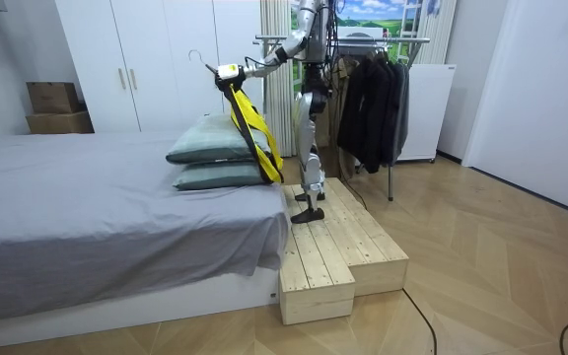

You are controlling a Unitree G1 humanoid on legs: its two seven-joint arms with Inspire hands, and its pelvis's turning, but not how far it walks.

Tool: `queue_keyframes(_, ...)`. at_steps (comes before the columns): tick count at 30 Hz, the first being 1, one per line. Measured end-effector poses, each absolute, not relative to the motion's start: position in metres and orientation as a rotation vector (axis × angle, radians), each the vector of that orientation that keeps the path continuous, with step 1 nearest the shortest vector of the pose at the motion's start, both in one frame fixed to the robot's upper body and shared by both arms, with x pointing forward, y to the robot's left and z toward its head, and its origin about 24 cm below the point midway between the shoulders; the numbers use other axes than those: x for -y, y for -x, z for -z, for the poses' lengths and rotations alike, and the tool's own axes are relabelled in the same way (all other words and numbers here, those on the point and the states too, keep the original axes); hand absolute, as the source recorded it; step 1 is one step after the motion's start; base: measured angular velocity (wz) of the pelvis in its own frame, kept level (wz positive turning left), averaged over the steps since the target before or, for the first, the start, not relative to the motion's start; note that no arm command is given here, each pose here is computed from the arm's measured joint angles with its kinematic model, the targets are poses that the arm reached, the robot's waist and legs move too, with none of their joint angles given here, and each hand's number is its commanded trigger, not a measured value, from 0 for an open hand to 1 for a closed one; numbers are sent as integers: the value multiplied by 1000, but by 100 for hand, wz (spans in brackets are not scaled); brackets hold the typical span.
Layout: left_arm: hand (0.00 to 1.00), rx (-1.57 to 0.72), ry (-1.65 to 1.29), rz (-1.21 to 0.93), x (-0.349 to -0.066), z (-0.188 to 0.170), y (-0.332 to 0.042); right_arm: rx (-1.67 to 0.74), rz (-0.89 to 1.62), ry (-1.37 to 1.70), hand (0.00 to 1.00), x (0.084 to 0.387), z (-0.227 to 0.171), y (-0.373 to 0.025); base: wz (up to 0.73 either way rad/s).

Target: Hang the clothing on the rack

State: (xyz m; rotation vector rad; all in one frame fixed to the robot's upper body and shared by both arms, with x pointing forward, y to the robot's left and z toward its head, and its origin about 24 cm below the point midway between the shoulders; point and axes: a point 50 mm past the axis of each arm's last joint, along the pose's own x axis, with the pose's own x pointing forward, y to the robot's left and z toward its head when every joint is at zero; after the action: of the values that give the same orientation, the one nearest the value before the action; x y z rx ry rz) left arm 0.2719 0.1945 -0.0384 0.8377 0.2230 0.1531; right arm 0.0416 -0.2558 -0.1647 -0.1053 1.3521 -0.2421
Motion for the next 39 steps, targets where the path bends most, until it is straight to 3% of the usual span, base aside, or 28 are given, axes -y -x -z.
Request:
queue_keyframes(24,100,-5,-803,-245,-208,4,-258,-1180,467,301,0,291,146,-68,0)
queue_keyframes(30,100,6,-812,-276,-215,1,-258,-1007,466,463,0,298,127,-103,-1)
queue_keyframes(39,100,14,-807,-271,-213,-1,-258,-576,389,822,0,291,68,-170,-1)
